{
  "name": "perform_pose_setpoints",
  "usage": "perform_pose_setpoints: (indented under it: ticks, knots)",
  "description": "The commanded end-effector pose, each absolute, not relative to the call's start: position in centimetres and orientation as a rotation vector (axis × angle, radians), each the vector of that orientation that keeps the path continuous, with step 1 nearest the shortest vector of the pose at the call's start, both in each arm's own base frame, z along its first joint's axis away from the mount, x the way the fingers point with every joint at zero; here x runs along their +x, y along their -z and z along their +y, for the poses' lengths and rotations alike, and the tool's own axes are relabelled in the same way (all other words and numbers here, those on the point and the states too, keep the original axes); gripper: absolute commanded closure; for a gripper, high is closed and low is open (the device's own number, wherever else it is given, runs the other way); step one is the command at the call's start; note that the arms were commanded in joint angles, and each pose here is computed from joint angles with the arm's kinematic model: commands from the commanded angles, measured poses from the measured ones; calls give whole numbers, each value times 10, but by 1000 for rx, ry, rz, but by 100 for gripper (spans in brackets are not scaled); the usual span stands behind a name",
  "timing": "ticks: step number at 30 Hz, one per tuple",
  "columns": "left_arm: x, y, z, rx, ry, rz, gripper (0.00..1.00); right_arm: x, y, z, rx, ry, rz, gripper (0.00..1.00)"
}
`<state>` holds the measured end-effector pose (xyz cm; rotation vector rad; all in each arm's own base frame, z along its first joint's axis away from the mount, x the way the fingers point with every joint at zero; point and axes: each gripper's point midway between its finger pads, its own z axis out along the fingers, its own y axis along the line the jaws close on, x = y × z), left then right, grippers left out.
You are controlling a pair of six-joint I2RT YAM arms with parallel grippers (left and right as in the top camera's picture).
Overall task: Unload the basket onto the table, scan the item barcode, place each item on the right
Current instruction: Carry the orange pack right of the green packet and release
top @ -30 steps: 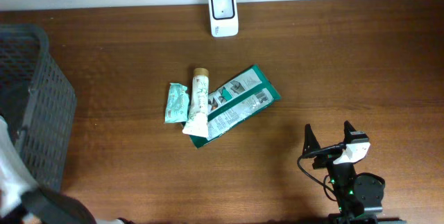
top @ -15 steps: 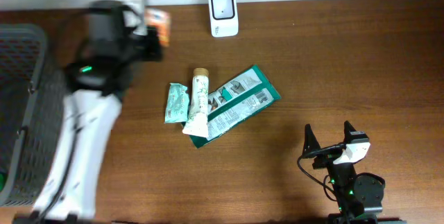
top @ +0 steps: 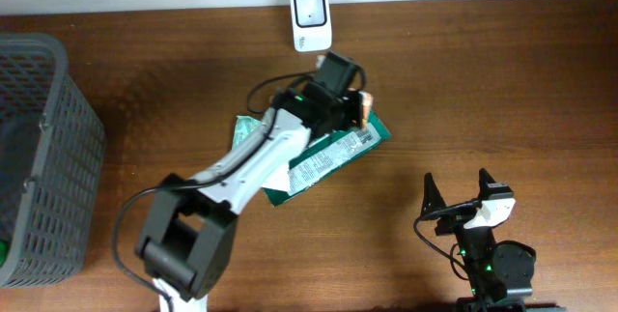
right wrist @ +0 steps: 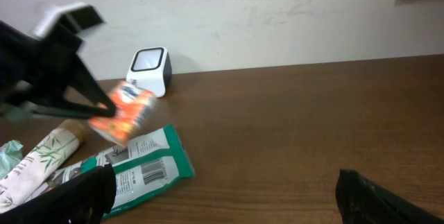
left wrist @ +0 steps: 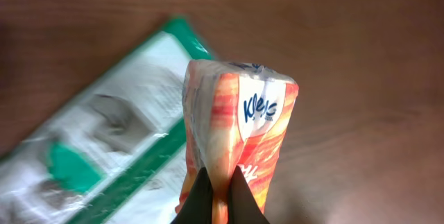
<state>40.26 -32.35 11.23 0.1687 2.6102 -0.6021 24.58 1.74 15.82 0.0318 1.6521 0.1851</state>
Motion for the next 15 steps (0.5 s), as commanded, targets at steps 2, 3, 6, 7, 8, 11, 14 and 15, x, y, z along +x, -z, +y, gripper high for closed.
perform_pose_setpoints:
  ticks: [2, 3, 6, 7, 8, 11, 14, 15]
  knots:
    - [362, -89, -389, 408, 907, 2649, 100, 246, -155, 16, 44, -184, 1657, 2]
    - [354, -84, -397, 437, 926, 2657, 100, 246, -155, 16, 44, -184, 1657, 2]
    - [342, -85, -413, 490, 945, 2640, 92, 246, -155, 16, 44, -184, 1657, 2]
    - [340, -86, -417, 501, 953, 2629, 89, 246, -155, 16, 43, -184, 1657, 2]
    - [337, -88, -422, 518, 961, 2618, 81, 246, -155, 16, 43, -184, 1657, 2]
    - [331, -89, -429, 541, 969, 2608, 30, 246, -155, 16, 43, -184, 1657, 2]
    - [355, -85, -411, 456, 849, 2595, 18, 246, -155, 16, 44, -184, 1657, 2]
    - [366, -86, -402, 434, 830, 2586, 13, 246, -155, 16, 43, -184, 1657, 2]
